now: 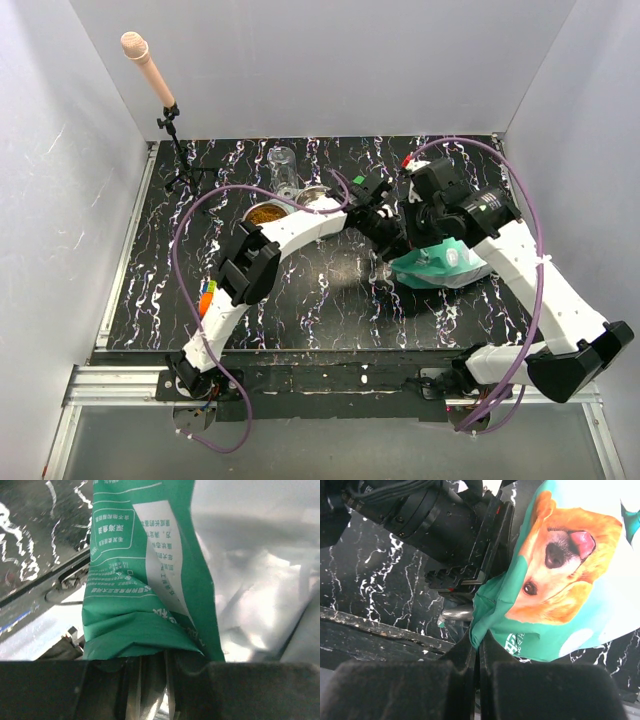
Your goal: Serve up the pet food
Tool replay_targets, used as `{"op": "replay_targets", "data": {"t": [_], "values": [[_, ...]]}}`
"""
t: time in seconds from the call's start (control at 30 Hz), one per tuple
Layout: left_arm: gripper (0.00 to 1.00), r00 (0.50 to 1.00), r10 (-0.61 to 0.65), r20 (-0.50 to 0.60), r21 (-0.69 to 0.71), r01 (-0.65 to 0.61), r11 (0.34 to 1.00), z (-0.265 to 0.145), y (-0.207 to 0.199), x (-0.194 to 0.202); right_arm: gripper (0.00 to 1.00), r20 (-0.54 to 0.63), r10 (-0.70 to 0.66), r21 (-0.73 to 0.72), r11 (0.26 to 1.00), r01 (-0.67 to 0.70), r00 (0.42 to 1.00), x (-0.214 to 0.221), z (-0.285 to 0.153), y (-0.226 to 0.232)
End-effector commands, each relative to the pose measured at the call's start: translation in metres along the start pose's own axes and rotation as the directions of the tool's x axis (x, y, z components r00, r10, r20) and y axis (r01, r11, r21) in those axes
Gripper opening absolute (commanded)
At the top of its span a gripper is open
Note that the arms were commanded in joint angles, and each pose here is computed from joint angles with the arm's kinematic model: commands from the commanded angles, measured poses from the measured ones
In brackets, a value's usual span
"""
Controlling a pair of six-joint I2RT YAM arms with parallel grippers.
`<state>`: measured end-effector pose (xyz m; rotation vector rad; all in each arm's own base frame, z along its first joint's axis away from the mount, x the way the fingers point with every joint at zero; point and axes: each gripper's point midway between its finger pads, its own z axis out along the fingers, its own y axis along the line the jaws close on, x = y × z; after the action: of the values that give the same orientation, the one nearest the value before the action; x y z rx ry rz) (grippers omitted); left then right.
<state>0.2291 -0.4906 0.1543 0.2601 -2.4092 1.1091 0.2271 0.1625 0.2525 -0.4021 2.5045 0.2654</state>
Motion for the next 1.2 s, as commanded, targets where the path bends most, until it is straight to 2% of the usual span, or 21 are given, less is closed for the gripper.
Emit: {"op": "replay_targets", "data": {"t": [0.0, 0.03, 0.07, 0.17, 0.27, 0.4, 0.53, 0.6, 0.67, 0.9, 1.0, 1.07, 1.17], "values": [[0.0, 0.962, 0.157, 0.223, 0.124, -0.188, 0.974, 0.032, -0.011, -0.06, 0.01, 0.377, 0.096, -0.276, 0.961, 0.013, 0.921, -0.069, -0.081, 0.04], [0.0, 0.95, 0.206, 0.236, 0.214, -0.257, 0.942, 0.026, -0.027, -0.053, 0.01, 0.377, 0.107, -0.26, 0.966, -0.006, 0.92, -0.066, -0.078, 0.032], [0.0, 0.929, 0.267, 0.258, 0.319, -0.342, 0.884, 0.013, -0.049, -0.04, 0.01, 0.38, 0.124, -0.241, 0.97, -0.031, 0.917, -0.064, -0.075, 0.023], [0.0, 0.933, 0.301, 0.2, 0.524, -0.361, 0.771, -0.011, -0.061, -0.008, 0.01, 0.37, 0.178, -0.204, 0.973, -0.107, 0.912, -0.057, -0.066, -0.002], [0.0, 0.935, 0.307, 0.177, 0.6, -0.35, 0.719, -0.032, -0.057, 0.008, 0.01, 0.37, 0.198, -0.151, 0.977, -0.151, 0.908, -0.053, -0.06, -0.022], [0.0, 0.937, 0.294, 0.19, 0.579, -0.348, 0.737, -0.061, -0.048, 0.01, 0.01, 0.374, 0.174, -0.068, 0.985, -0.16, 0.911, -0.056, -0.056, -0.04], [0.0, 0.928, 0.325, 0.181, 0.577, -0.368, 0.729, -0.087, -0.05, 0.031, 0.01, 0.373, 0.161, 0.004, 0.985, -0.175, 0.914, -0.059, -0.051, -0.054], [0.0, 0.938, 0.305, 0.167, 0.527, -0.347, 0.776, -0.092, -0.043, 0.036, 0.01, 0.364, 0.161, 0.022, 0.983, -0.182, 0.917, -0.061, -0.047, -0.057], [0.0, 0.94, 0.295, 0.171, 0.488, -0.341, 0.803, -0.101, -0.035, 0.037, 0.01, 0.361, 0.164, 0.034, 0.982, -0.188, 0.918, -0.066, -0.046, -0.06], [0.0, 0.946, 0.28, 0.162, 0.444, -0.324, 0.836, -0.126, -0.023, 0.058, 0.01, 0.348, 0.168, 0.066, 0.977, -0.203, 0.922, -0.077, -0.041, -0.066], [0.0, 0.956, 0.242, 0.167, 0.39, -0.289, 0.874, -0.134, -0.014, 0.059, 0.01, 0.322, 0.169, 0.077, 0.976, -0.204, 0.931, -0.074, -0.036, -0.067], [0.0, 0.961, 0.224, 0.164, 0.344, -0.268, 0.9, -0.133, -0.012, 0.057, 0.01, 0.306, 0.163, 0.054, 0.981, -0.188, 0.938, -0.07, -0.034, -0.062], [0.0, 0.963, 0.216, 0.161, 0.344, -0.259, 0.902, -0.135, -0.024, 0.054, 0.01, 0.29, 0.162, 0.003, 0.985, -0.17, 0.943, -0.066, -0.029, -0.051]]}}
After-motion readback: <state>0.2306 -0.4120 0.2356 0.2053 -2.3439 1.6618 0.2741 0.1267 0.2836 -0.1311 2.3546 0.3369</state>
